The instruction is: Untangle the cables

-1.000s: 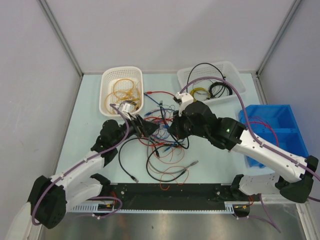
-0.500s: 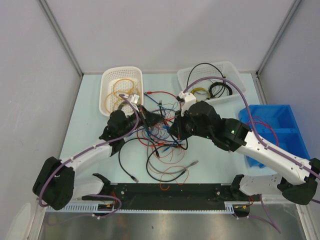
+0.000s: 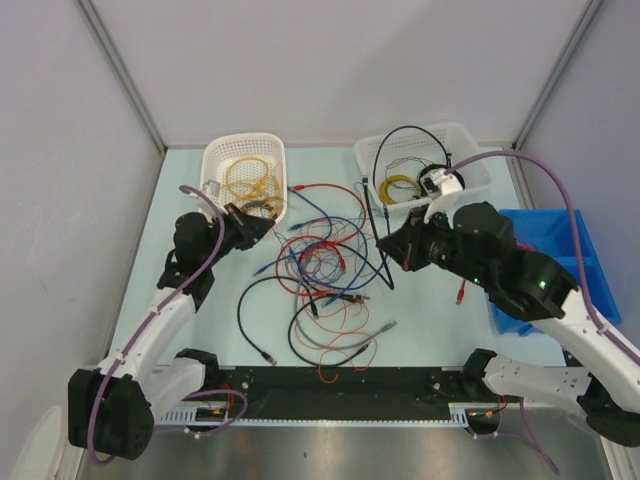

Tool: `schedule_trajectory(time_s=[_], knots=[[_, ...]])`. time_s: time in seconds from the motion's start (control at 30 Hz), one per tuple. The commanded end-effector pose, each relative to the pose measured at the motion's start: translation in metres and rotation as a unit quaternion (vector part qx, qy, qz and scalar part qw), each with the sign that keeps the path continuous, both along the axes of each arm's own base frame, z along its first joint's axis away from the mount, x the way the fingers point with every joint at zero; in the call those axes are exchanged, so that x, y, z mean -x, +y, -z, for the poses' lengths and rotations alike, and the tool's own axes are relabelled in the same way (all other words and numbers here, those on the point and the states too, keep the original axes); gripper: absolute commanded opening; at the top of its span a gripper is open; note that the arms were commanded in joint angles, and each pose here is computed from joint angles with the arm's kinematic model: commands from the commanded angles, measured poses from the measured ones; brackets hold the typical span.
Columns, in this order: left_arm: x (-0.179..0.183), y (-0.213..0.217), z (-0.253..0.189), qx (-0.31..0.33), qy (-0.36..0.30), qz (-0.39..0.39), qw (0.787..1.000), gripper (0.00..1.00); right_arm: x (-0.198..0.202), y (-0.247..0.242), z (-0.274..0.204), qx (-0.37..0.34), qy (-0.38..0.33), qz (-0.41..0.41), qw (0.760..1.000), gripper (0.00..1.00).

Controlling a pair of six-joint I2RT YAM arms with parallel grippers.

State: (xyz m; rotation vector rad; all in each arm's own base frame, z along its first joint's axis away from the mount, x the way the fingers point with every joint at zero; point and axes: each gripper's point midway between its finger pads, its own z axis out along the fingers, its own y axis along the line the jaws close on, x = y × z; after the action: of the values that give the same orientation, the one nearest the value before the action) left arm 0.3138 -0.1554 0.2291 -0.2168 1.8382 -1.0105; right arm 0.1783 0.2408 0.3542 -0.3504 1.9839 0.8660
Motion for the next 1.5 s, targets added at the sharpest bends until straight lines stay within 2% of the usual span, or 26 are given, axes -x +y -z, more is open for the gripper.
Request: schedule_trajectory(time_s=[0.0,0.1,0.3,0.4,0.57,0.77,0.87,0.93,1.0,1.03,1.23,1.37,1.47], knots=[[0.004,-0.001,0.023,0.003,0.059,0.002,0.998,0.00,0.003,-0.018,-0.025,-0.029,-0.030,0.012,0.999,0.00],[0.005,-0.009,0.026,0.011,0.074,0.025,0.997,0.00,0.003,-0.024,-0.039,-0.052,-0.045,0.018,0.997,0.00],[0.015,-0.030,0.011,0.036,0.060,0.090,0.993,0.00,-0.001,-0.017,-0.049,-0.075,-0.050,0.001,0.996,0.00],[0.019,-0.038,0.014,0.032,0.063,0.110,0.991,0.00,0.007,-0.004,-0.062,-0.102,-0.059,-0.042,0.992,0.00],[0.023,-0.071,0.018,0.033,0.079,0.176,0.981,0.00,0.044,0.039,-0.061,-0.134,-0.004,-0.207,0.969,0.00],[-0.001,-0.076,-0.017,0.022,0.045,0.161,0.986,0.00,0.085,0.055,-0.045,-0.097,0.031,-0.301,0.948,0.00],[-0.020,-0.070,-0.049,0.016,0.011,0.138,0.990,0.00,0.106,0.051,-0.055,-0.098,0.011,-0.331,0.938,0.00],[-0.030,-0.068,-0.068,0.013,-0.006,0.126,0.992,0.00,0.123,0.040,-0.088,-0.142,-0.042,-0.351,0.924,0.00],[-0.039,-0.069,-0.064,0.006,0.004,0.120,0.993,0.00,0.134,0.028,-0.116,-0.183,-0.079,-0.358,0.912,0.00],[-0.042,-0.070,-0.062,0.005,0.009,0.120,0.993,0.00,0.144,0.013,-0.143,-0.217,-0.125,-0.358,0.899,0.00],[-0.047,-0.069,-0.001,-0.006,0.071,0.110,0.991,0.00,0.150,-0.014,-0.199,-0.258,-0.186,-0.347,0.882,0.00],[-0.040,-0.066,0.042,-0.020,0.115,0.109,0.987,0.00,0.138,-0.024,-0.219,-0.259,-0.222,-0.299,0.891,0.00],[-0.029,-0.067,0.057,-0.010,0.128,0.117,0.985,0.00,0.122,-0.016,-0.208,-0.244,-0.212,-0.279,0.904,0.00]])
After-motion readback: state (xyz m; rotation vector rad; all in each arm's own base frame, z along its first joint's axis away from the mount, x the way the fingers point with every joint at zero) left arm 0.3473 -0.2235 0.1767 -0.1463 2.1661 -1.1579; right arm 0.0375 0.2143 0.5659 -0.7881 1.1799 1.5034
